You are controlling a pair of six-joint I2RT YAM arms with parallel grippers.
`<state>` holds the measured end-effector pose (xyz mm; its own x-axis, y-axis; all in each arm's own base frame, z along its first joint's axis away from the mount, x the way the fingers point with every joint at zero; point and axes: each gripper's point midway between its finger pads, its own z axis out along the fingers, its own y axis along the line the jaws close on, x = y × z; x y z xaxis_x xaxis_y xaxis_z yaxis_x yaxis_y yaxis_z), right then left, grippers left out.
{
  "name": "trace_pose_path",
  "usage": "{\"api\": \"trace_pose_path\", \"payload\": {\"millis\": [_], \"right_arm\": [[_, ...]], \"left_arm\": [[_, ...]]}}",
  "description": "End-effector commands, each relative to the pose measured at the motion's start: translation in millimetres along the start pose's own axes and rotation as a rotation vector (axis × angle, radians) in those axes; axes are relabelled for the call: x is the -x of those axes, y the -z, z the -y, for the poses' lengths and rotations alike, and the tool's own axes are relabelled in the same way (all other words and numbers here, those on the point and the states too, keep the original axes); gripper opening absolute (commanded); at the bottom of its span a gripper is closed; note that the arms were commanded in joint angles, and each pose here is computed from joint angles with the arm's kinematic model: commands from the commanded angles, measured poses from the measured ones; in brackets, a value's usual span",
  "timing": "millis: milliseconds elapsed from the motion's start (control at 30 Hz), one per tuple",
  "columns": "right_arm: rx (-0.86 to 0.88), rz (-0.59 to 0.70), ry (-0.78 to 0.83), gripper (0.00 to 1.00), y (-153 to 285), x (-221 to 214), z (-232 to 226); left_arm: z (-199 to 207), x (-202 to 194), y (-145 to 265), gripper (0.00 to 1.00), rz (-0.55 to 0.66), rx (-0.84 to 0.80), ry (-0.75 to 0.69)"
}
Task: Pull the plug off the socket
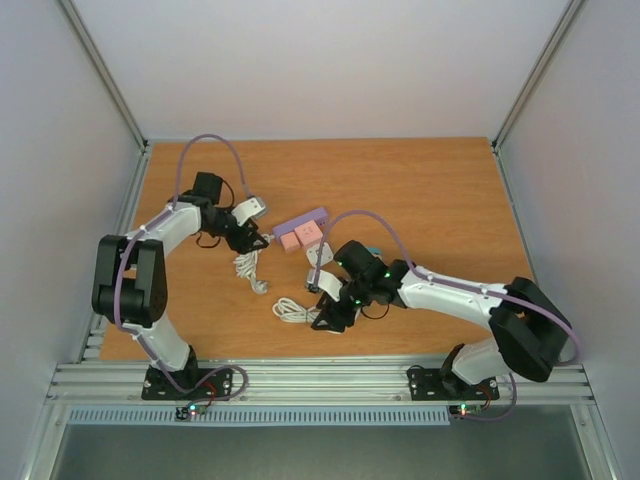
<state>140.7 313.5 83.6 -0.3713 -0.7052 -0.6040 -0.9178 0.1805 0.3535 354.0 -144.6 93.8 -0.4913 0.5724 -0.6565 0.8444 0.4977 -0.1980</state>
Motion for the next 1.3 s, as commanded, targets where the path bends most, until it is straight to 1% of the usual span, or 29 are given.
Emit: {"api": "trace_pose_path", "payload": {"millis": [0,100,167,233,367,533,700,1033,1133,1267], "right_arm": [[0.009,0.09,0.068,0.63,20,21,-12],[-0.006,0.133,0.074,0.63,32,32,-9],[-0.034,0.148,0.068,0.63,39,36,-3],[-0.063,0.167,0.064,0.63,46,40,4],[-0.109,0.225,0.046,0.62,67,50,19],[-0.165,0.259,0.04,0.62,85,61,33],[-0.149,0.319,0.006,0.61,105,74,38],[-0.158,0.34,-0.005,0.6,116,81,47],[-0.161,0.34,-0.004,0.6,118,84,50],[-0.16,0.348,-0.015,0.6,123,89,57]], "left_arm": [[-13,10,-14,0.66,-0.004,0.058,-0.139],[-22,9,-21,0.61,-0.01,0.076,-0.179],[-22,6,-27,0.59,-0.028,0.051,-0.19],[-19,6,-32,0.59,-0.038,0.027,-0.196],[-22,6,-41,0.59,-0.042,0.051,-0.221],[-28,8,-51,0.59,-0.052,0.041,-0.218],[-29,11,-58,0.58,-0.04,0.022,-0.222],[-27,21,-64,0.54,-0.009,-0.015,-0.236],[-26,24,-65,0.49,-0.002,-0.027,-0.235],[-24,24,-67,0.39,-0.006,-0.055,-0.23]]}}
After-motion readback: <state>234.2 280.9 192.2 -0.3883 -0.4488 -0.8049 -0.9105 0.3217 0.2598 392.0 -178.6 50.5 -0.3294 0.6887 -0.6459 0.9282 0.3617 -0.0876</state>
